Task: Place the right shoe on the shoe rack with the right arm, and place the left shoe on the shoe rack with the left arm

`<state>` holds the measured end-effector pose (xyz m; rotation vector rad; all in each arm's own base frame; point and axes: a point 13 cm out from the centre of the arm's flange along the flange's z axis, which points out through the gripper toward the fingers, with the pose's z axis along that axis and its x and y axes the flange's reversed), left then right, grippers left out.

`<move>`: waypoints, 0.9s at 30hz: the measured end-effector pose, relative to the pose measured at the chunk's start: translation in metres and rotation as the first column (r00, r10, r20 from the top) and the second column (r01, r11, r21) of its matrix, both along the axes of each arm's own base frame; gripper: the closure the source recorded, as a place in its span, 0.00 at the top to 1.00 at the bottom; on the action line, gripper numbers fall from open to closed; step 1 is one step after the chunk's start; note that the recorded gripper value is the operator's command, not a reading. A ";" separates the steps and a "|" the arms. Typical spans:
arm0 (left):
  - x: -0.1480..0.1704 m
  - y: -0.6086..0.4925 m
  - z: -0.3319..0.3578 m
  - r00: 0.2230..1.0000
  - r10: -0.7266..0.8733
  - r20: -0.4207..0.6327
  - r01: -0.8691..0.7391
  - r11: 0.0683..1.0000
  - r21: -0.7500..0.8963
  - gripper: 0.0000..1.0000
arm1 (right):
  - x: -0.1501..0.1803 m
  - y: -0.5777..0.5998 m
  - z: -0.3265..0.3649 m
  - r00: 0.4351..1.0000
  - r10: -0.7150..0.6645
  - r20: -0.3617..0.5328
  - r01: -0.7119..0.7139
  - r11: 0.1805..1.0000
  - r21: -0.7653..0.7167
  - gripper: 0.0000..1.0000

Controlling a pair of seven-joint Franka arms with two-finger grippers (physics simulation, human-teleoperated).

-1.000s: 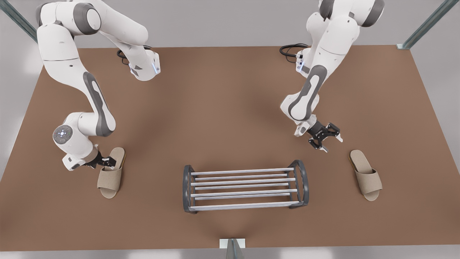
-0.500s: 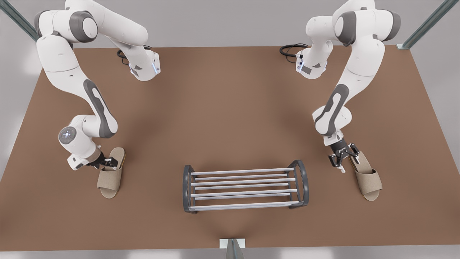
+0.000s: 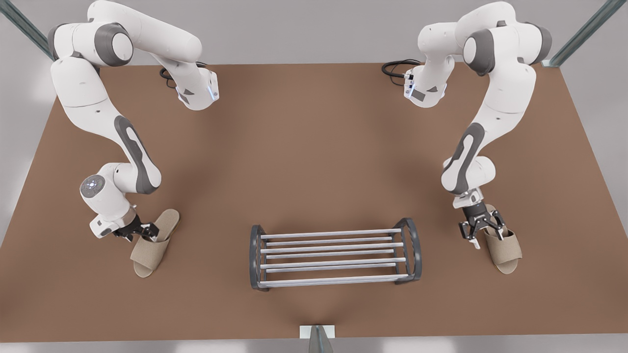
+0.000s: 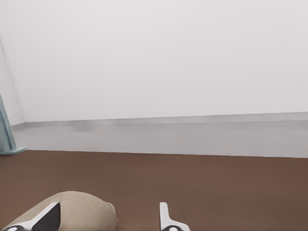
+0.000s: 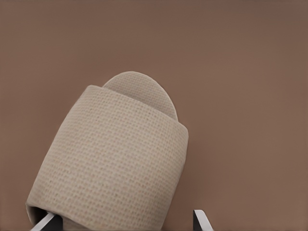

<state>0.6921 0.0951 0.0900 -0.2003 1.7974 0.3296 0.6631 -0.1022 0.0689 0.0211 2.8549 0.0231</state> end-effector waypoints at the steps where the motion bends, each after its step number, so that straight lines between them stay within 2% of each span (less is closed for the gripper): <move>1: 0.001 0.001 0.000 1.000 0.000 0.000 0.000 1.000 0.000 1.00 | 0.000 0.000 0.000 1.000 0.001 0.001 -0.001 1.000 0.000 1.00; 8: -0.010 0.019 -0.008 0.999 0.022 -0.023 -0.022 1.000 0.000 1.00 | 0.001 -0.006 -0.004 1.000 0.007 0.010 -0.007 1.000 -0.002 1.00; 9: -0.011 0.020 -0.008 0.999 0.024 -0.023 -0.024 1.000 0.000 1.00 | 0.002 -0.006 -0.004 1.000 0.008 0.013 -0.008 1.000 -0.003 0.97; 12: -0.013 0.018 -0.001 1.000 0.022 -0.019 -0.022 1.000 0.000 1.00 | 0.003 -0.006 -0.003 1.000 0.012 0.019 -0.012 1.000 -0.004 0.70; 13: -0.013 0.016 0.002 1.000 0.019 -0.015 -0.019 1.000 0.000 1.00 | 0.003 -0.007 -0.003 1.000 0.013 0.020 -0.013 1.000 -0.005 0.63; 15: -0.016 0.017 0.001 1.000 0.020 -0.020 -0.020 1.000 0.000 1.00 | 0.004 -0.008 -0.002 1.000 0.015 0.023 -0.015 1.000 -0.006 0.60; 16: -0.019 0.018 0.003 1.000 0.022 -0.020 -0.022 1.000 0.000 1.00 | 0.005 -0.008 -0.002 1.000 0.016 0.026 -0.016 1.000 -0.007 0.54; 18: -0.026 0.019 0.008 0.999 0.026 -0.022 -0.026 1.000 0.000 1.00 | 0.007 -0.008 0.000 0.999 0.020 0.031 -0.020 1.000 -0.009 0.48; 20: -0.036 0.033 0.005 0.998 0.044 -0.035 -0.044 0.999 0.010 1.00 | 0.010 -0.008 0.003 0.999 0.023 0.038 -0.022 1.000 -0.010 0.37; 22: -0.044 0.040 -0.002 0.997 0.054 -0.051 -0.054 0.998 0.016 1.00 | 0.012 -0.007 0.005 0.999 0.026 0.042 -0.025 1.000 -0.012 0.21; 27: -0.050 0.044 -0.018 0.996 0.059 -0.072 -0.058 0.998 0.020 1.00 | 0.013 -0.007 0.007 0.998 0.041 0.047 -0.041 0.999 -0.018 0.21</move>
